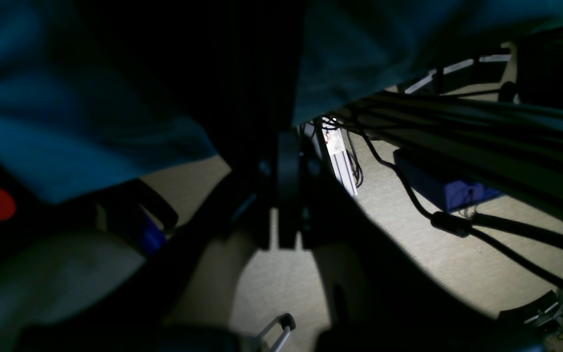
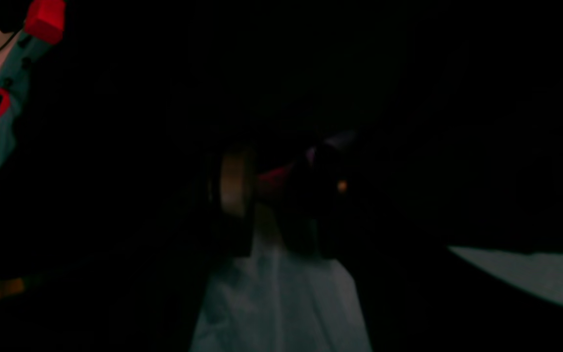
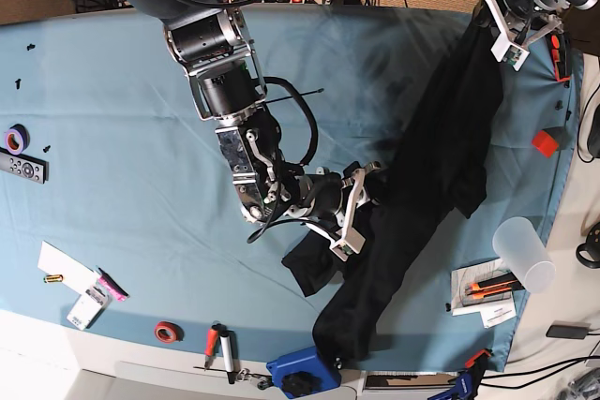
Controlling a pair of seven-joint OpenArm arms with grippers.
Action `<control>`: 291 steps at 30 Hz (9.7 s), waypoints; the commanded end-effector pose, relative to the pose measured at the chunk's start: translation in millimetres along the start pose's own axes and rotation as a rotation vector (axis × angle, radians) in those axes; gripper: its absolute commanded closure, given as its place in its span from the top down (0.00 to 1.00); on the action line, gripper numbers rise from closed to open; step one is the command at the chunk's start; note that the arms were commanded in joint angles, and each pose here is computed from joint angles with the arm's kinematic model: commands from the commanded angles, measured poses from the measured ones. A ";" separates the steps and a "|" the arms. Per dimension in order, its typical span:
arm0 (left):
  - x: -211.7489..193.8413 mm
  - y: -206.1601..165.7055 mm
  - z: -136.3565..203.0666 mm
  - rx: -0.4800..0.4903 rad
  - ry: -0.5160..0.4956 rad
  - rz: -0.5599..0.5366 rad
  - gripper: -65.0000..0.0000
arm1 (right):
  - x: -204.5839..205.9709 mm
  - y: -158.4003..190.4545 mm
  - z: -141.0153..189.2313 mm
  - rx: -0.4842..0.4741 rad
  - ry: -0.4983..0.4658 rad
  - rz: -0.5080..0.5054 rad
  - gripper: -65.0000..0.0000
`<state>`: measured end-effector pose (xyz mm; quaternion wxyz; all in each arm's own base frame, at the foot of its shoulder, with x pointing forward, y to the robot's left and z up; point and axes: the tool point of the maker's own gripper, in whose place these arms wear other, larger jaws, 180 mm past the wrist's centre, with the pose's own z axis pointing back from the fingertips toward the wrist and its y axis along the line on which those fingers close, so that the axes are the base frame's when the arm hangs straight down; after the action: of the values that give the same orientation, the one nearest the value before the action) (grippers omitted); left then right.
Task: Layout the t-shirt on the table in an organized manner, then fold the t-shirt properly
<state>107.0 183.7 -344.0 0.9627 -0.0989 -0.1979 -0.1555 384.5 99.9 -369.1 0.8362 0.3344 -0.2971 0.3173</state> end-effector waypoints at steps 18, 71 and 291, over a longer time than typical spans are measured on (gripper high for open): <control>31.3 7.7 3.5 0.024 -0.095 -0.031 0.00 | 100.2 -26.9 83.4 -0.065 -0.326 -0.067 0.00; 36.0 8.0 3.8 0.025 -0.117 -0.033 0.00 | 127.8 -5.6 112.6 -0.448 -0.249 0.233 0.00; 140.1 -11.8 25.4 -0.084 -0.526 -0.112 0.00 | -120.2 -188.9 262.8 -0.845 0.024 -0.278 0.30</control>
<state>213.3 143.2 -270.5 0.8719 -0.1637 -0.4238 -0.1825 359.2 -241.8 -384.2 0.9474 0.0005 -0.3154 0.0540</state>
